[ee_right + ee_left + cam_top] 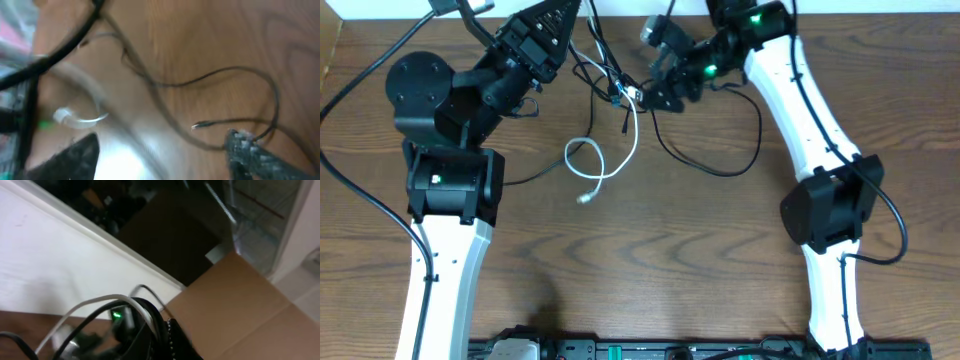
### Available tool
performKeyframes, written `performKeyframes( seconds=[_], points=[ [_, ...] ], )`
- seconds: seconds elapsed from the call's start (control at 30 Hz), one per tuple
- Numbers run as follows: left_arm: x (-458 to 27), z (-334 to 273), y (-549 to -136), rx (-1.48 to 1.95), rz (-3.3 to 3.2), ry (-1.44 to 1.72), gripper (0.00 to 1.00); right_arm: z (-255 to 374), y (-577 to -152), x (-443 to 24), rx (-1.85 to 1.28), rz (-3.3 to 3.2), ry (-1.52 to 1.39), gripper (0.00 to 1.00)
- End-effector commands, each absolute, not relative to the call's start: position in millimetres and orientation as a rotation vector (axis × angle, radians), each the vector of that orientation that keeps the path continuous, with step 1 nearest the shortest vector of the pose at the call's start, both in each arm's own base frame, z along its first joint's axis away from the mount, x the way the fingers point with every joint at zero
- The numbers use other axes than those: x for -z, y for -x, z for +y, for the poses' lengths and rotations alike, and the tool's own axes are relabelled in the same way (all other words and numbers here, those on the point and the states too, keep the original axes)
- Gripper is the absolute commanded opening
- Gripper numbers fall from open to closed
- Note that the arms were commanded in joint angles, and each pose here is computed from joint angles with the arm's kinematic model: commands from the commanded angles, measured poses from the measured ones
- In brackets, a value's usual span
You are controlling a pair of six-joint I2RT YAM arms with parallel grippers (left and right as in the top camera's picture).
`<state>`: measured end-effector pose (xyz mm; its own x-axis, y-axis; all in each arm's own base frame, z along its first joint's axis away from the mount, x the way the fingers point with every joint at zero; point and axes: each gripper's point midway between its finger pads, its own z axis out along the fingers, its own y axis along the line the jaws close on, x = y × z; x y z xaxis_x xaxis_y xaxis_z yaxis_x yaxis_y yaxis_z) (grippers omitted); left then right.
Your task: Untangle cables
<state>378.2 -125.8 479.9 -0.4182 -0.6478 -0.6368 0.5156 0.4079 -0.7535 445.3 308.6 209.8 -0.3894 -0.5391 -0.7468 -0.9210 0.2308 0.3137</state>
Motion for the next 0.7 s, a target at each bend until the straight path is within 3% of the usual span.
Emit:
performKeyframes(
  seconds=[0.0,0.07,0.13,0.17,0.2,0.23,0.47,0.67],
  points=[
    [-492,-131,-366,1.389,1.53,0.132,0.07,323,-456,-197,-1.108,2.067,1.239,0.65],
    [-492,-132,-366,1.404,1.533,0.144,0.08,331,-460,-198,-1.108,2.048,1.227,0.57],
    [-492,-132,-366,1.416,1.534,0.155,0.07,336,-463,-198,-1.1,2.041,1.217,0.39],
    [-492,-132,-366,1.415,1.534,0.155,0.07,334,-471,-195,-1.058,2.094,1.161,0.16],
    [-492,-132,-366,1.415,1.535,0.155,0.07,329,-478,-191,-1.018,2.149,1.104,0.05],
    [-492,-132,-366,1.408,1.534,0.148,0.07,320,-487,-185,-0.963,2.22,1.028,0.01],
    [-482,-118,-372,1.331,1.56,0.147,0.07,220,-531,-139,-0.513,2.631,0.425,0.01],
    [-480,-97,-374,1.32,1.563,0.179,0.08,141,-537,-105,-0.378,2.79,0.129,0.01]
  ],
)
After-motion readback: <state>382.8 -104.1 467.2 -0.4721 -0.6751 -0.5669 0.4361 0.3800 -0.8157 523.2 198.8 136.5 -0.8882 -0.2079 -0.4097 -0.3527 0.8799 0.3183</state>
